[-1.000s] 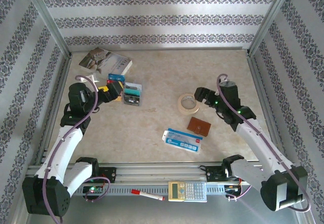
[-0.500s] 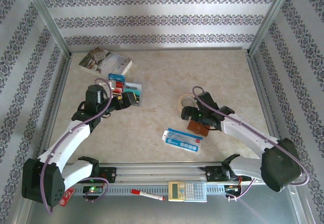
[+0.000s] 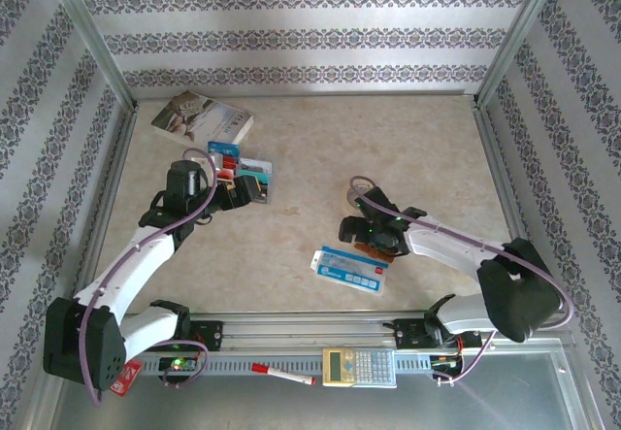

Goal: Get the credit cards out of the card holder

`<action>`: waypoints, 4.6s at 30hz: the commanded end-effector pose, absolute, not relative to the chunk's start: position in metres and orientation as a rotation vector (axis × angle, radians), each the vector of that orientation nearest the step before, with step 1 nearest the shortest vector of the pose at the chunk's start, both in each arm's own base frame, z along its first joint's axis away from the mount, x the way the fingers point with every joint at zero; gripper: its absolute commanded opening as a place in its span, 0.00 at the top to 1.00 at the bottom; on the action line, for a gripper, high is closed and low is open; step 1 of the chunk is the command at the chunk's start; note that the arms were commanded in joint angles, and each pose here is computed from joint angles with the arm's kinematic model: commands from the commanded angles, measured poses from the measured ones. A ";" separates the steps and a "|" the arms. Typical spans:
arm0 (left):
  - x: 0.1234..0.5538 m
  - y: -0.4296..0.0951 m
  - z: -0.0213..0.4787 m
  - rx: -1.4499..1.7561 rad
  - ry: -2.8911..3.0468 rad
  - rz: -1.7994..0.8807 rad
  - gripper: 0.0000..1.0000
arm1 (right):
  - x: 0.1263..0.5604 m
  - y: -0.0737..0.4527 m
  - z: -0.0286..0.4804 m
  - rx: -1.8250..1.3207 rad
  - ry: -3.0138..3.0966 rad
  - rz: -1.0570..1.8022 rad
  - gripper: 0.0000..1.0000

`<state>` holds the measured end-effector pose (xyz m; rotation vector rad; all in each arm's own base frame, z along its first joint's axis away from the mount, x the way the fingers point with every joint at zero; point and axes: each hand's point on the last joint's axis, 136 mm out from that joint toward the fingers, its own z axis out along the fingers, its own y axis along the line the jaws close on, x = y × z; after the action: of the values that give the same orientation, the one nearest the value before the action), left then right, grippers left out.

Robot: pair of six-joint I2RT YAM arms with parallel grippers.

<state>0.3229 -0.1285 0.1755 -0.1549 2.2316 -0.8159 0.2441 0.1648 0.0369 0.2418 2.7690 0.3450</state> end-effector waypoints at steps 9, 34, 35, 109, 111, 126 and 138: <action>0.323 -0.120 0.172 -0.186 2.249 -0.733 0.00 | 0.290 0.284 0.030 0.026 2.731 0.580 0.06; 0.314 -0.078 0.164 -0.282 2.285 -0.439 0.00 | 0.355 0.337 0.072 0.014 2.609 0.583 0.36; 0.313 -0.077 0.163 -0.283 2.288 -0.436 0.00 | 0.356 0.338 0.068 0.014 2.614 0.569 0.42; 0.281 -0.241 0.055 -0.320 2.637 -1.090 0.49 | 0.275 0.261 0.033 0.052 2.780 0.711 0.74; 0.281 -0.244 0.052 -0.334 2.636 -1.106 0.51 | 0.273 0.261 0.025 0.064 2.805 0.698 0.77; 0.283 -0.253 0.035 -0.347 2.645 -1.166 0.57 | 0.266 0.283 0.007 0.133 2.845 0.814 0.80; 0.291 -0.258 0.059 -0.300 2.543 -1.234 0.66 | 0.270 0.285 0.013 0.159 2.809 0.866 0.80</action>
<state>0.2860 -0.2452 0.0343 -0.3887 2.6348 -1.1449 0.2806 0.2870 0.0242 0.1430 2.7673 0.8602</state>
